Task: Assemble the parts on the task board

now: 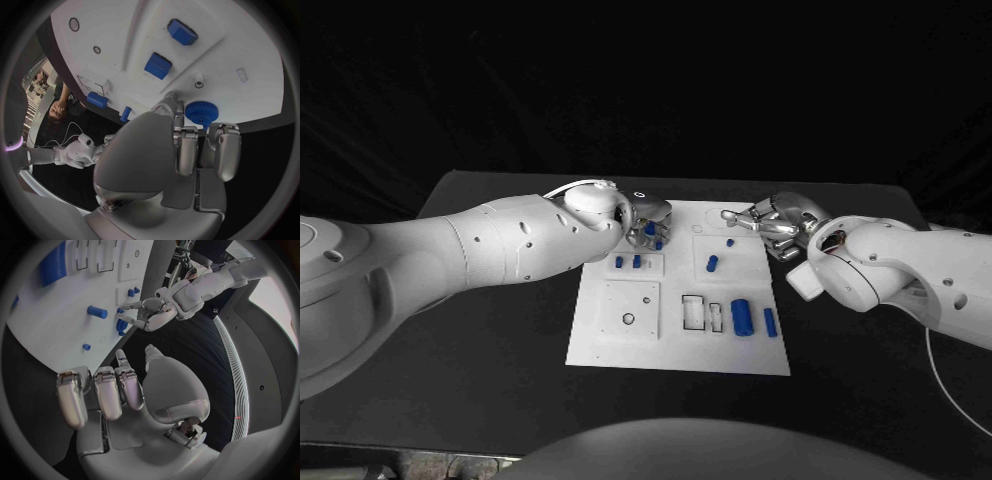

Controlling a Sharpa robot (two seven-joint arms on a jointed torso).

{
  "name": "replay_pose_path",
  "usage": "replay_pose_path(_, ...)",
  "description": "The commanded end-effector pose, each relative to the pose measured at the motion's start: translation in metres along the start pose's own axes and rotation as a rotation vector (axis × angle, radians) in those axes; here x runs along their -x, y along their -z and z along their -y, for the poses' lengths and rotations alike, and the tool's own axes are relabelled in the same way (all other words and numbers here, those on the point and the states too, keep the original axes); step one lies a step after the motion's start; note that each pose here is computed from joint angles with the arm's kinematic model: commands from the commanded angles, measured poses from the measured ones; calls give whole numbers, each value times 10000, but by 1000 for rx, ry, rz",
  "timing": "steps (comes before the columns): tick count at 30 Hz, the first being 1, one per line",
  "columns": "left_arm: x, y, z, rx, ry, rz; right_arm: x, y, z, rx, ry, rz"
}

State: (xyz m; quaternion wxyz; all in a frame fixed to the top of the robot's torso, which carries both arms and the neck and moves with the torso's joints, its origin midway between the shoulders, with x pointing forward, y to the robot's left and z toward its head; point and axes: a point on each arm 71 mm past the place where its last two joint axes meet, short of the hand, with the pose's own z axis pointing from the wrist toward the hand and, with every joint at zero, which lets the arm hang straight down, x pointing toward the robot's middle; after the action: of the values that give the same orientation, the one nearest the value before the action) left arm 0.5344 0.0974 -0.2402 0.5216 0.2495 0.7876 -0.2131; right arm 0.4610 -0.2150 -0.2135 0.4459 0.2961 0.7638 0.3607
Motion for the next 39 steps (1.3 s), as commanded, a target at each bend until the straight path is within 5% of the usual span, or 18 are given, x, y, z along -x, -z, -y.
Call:
replay_pose_path(1, -18, -12, 32, -15, -1, -12, -15, 2, -2, 1, 3, -16)
replay_pose_path(39, -41, -23, 33, -15, -1, -46, -33, -4, -14, 3, 3, -20)
